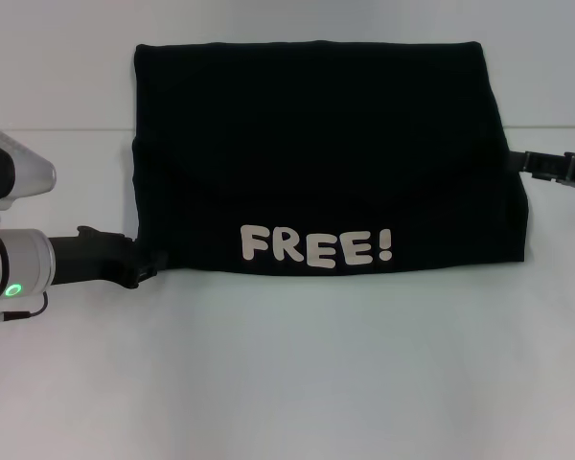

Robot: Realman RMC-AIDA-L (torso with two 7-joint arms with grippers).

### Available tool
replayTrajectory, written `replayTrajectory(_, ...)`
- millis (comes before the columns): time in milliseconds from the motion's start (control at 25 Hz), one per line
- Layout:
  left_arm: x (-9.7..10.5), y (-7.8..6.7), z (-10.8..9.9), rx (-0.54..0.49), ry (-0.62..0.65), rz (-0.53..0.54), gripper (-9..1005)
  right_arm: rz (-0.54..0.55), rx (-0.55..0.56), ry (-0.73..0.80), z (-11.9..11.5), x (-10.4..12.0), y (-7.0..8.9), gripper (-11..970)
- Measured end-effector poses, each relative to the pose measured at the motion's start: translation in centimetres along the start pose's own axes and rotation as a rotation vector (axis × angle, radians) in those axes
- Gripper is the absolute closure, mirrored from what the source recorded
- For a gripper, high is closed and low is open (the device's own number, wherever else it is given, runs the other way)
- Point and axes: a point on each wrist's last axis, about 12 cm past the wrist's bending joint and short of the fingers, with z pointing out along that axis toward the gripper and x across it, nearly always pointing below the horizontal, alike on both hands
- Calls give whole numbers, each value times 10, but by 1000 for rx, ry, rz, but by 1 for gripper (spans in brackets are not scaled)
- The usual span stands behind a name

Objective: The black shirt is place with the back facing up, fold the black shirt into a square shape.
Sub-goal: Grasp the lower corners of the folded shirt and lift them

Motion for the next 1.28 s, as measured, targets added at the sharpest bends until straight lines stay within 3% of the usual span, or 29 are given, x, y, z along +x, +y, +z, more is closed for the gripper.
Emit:
replayTrajectory(360, -2, 1, 0, 0, 1, 7, 899, -11, 58, 134, -2, 12, -6, 290)
replayTrajectory(760, -7, 4, -1, -4, -4, 16, 979, -15, 95, 176, 16, 32, -2, 291)
replayTrajectory(1080, -10, 4, 0, -4, -4, 26, 980, -31, 85, 209, 28, 44, 7, 388)
replayTrajectory(1280, -10, 5, 0, -4, -4, 26, 979, -9, 89, 198, 21, 49, 1, 418)
